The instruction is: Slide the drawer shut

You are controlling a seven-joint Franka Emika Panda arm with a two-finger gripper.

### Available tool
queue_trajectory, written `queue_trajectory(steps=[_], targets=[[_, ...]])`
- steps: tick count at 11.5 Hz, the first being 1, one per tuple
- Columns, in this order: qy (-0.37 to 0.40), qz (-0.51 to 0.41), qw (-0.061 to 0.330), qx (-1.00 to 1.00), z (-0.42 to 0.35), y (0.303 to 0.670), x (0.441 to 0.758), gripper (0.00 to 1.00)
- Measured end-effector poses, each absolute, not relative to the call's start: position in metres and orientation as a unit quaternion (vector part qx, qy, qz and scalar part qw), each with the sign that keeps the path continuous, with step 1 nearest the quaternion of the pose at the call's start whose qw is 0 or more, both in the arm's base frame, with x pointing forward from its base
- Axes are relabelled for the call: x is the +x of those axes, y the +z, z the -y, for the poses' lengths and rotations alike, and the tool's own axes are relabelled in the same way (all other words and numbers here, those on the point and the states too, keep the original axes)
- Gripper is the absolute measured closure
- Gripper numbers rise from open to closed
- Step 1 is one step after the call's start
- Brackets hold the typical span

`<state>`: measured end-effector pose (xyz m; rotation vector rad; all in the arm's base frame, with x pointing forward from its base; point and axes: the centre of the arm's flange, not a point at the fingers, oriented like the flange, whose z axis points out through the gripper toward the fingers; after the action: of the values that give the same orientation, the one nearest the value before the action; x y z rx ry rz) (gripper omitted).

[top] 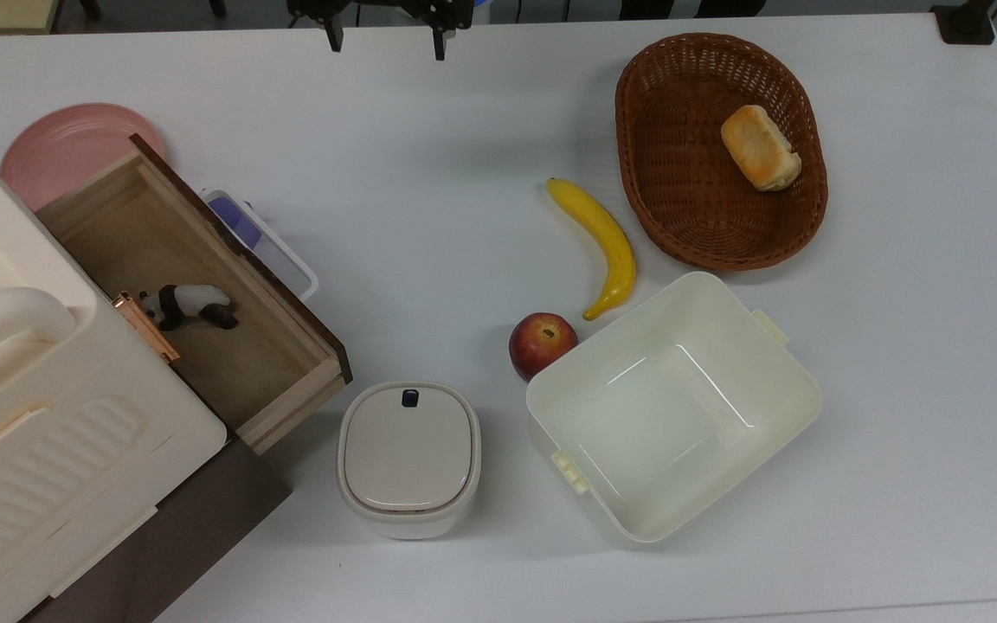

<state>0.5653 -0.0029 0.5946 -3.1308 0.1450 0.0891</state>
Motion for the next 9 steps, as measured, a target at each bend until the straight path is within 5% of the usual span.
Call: queue_trajectory(steps=[9], targets=[[0.028, -0.036, 0.003, -0.999, 0.0008, 0.5953, 0.5649, 0.00]])
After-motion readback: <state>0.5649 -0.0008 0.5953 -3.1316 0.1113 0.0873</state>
